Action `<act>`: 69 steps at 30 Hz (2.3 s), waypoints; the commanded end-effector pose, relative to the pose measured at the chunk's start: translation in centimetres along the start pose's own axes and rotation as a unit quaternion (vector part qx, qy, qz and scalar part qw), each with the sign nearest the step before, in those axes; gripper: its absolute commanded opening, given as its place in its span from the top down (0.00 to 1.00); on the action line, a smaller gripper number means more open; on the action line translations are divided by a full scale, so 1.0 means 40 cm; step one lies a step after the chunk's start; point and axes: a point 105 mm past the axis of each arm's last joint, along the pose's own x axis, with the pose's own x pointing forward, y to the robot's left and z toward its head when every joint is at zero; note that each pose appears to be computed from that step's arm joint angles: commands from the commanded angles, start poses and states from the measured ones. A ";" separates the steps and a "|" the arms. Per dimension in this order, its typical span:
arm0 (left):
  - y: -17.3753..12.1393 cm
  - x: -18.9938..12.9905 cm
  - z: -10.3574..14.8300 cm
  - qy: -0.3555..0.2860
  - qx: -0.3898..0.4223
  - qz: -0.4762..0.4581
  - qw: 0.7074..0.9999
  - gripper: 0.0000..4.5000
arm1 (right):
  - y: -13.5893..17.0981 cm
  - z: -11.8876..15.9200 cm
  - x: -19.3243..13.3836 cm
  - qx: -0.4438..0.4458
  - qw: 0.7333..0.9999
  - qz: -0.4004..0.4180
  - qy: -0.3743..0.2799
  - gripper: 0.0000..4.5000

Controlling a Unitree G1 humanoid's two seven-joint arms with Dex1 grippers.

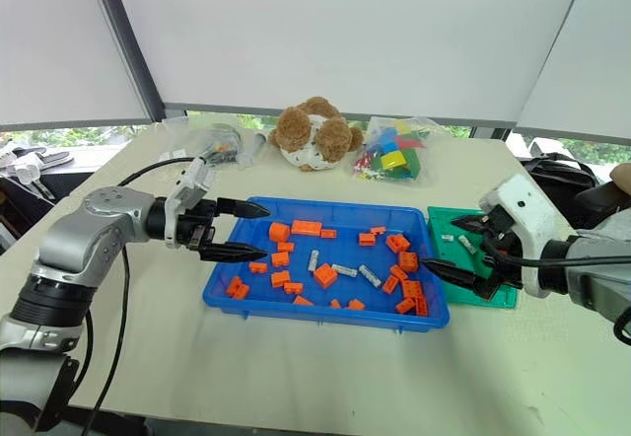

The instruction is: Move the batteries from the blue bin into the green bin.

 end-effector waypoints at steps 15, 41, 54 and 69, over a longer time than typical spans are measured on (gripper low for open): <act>-0.022 -0.034 0.028 -0.025 0.009 0.035 0.999 0.00 | -0.002 0.022 0.020 -0.025 0.999 0.026 -0.008 0.01; 0.033 -0.045 0.034 -0.033 0.028 0.061 0.997 0.00 | 0.127 0.088 0.330 -0.003 0.987 0.155 -0.033 0.01; 0.022 -0.048 0.040 -0.032 0.035 0.069 0.997 0.00 | 0.147 0.038 0.532 -0.022 0.975 0.220 0.031 0.01; 0.013 -0.050 0.038 -0.039 0.037 0.086 0.995 0.00 | 0.158 -0.020 0.581 -0.097 0.963 0.239 0.084 0.01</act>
